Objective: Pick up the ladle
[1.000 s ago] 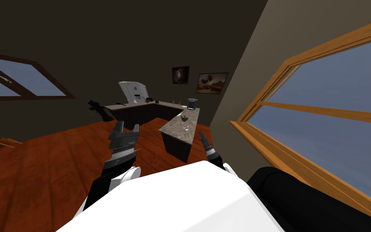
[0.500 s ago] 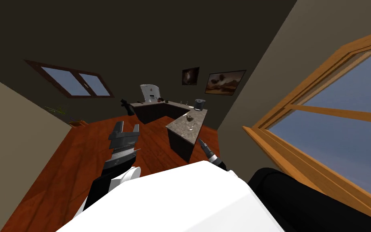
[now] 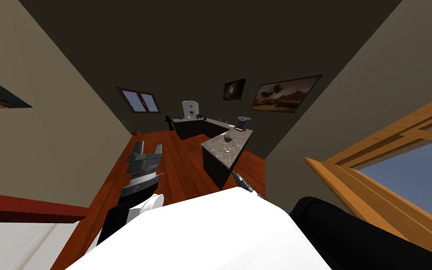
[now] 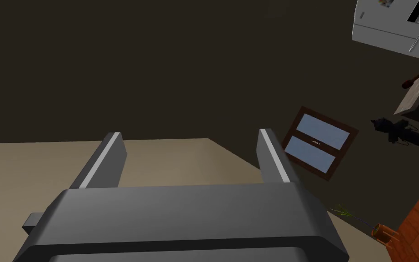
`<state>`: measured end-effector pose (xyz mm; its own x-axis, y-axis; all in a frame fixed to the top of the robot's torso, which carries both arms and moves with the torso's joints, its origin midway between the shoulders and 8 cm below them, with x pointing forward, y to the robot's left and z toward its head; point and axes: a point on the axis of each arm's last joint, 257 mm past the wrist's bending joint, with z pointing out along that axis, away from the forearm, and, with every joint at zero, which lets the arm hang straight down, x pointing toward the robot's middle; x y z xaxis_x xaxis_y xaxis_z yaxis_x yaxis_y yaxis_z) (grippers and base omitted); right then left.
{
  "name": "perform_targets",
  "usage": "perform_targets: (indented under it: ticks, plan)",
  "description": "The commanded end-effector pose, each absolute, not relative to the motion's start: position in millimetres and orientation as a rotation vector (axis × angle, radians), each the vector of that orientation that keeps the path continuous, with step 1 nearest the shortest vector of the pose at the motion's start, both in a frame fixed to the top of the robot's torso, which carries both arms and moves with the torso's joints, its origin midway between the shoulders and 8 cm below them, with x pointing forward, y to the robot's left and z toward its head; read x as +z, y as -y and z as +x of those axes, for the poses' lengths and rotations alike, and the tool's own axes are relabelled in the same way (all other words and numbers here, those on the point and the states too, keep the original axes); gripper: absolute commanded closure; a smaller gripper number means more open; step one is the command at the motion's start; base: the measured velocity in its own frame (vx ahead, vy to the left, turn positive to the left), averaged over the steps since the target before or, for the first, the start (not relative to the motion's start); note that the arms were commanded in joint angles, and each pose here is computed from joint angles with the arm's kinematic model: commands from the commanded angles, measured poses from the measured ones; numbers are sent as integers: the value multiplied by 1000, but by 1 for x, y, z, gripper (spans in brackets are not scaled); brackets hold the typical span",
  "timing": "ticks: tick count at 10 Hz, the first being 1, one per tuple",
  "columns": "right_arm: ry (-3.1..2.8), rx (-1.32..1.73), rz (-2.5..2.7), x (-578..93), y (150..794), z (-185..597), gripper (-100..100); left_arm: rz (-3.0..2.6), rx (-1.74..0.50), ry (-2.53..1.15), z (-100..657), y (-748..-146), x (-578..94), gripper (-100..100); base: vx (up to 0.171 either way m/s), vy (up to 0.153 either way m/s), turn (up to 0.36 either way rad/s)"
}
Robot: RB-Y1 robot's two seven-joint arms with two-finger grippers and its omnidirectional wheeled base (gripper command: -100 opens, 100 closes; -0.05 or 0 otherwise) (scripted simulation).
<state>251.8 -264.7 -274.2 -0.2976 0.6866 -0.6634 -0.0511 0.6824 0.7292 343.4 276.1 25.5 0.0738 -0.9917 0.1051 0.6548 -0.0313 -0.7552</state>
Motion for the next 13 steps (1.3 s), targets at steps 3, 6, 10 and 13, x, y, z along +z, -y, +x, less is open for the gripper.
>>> perform_targets:
  ticks: [3,6,10,13]
  plan:
    - [-1964,672,484,-333,286,191,-100,-769,-1439,-566,343,-276,26,0,-59,-50,402]
    - [-2092,605,477,-360,299,149,-100,-769,-1439,-566,343,-276,26,0,-68,-42,418]
    - [-2316,482,431,-398,326,74,-100,-769,-1439,-566,343,-276,25,0,-62,-41,430]
    - [-2522,364,391,-419,358,-4,-100,-769,-1439,-566,343,-276,25,0,-52,-35,402]
